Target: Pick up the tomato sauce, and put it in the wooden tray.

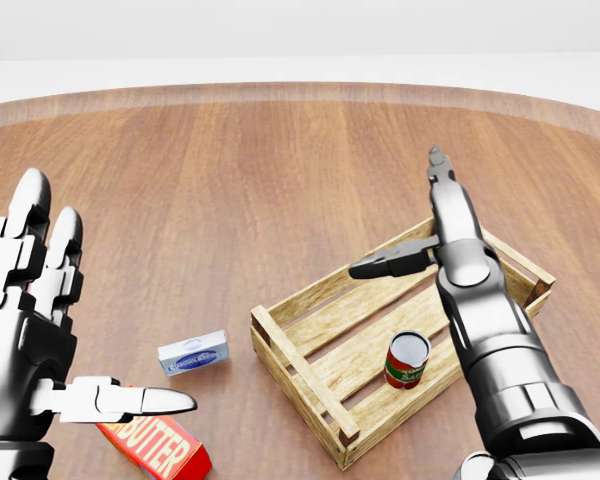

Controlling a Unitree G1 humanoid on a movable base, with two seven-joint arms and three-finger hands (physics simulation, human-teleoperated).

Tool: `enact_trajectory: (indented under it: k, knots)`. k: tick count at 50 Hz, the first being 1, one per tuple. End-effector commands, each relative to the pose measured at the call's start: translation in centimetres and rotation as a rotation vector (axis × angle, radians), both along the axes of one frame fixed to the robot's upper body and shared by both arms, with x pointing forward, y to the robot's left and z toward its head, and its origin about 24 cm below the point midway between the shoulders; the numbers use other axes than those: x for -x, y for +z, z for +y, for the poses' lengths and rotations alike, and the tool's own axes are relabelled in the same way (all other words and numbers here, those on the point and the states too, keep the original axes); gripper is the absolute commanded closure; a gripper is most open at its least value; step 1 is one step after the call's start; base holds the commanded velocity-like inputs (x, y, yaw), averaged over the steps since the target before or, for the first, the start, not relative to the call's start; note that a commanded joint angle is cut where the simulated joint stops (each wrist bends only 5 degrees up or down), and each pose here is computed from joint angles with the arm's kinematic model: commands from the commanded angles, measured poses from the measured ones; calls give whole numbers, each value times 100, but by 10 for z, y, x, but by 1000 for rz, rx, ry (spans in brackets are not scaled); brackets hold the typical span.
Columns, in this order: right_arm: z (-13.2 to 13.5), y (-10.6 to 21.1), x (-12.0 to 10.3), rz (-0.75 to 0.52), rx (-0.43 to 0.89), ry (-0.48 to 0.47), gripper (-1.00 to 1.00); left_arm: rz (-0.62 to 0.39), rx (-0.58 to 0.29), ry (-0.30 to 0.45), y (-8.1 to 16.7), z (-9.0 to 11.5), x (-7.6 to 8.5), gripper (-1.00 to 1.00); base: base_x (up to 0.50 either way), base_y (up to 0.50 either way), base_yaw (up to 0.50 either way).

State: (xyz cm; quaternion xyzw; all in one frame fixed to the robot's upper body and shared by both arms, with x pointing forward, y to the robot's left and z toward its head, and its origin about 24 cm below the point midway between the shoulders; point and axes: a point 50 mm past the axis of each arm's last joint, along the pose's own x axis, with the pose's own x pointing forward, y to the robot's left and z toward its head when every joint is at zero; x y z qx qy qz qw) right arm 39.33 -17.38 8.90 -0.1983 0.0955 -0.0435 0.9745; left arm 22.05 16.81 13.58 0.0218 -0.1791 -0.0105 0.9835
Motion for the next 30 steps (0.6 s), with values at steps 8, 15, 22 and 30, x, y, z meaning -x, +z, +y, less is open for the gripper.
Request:
enact_trajectory:
  k: [8,15,22,30]
  knots:
    - [4,99,61,-593,-61,149,-100,-40,0,0,9,0,5,-100,0,0,0]
    - [8,133,104,-807,-67,203,-100,-48,0,0,10,0,6,-100,0,0,0]
    - [11,160,151,-1002,-66,255,-100,-55,0,0,12,0,7,-100,0,0,0]
    - [10,168,188,-1105,-82,278,-100,-69,1,-1,15,1,9,-100,0,0,0]
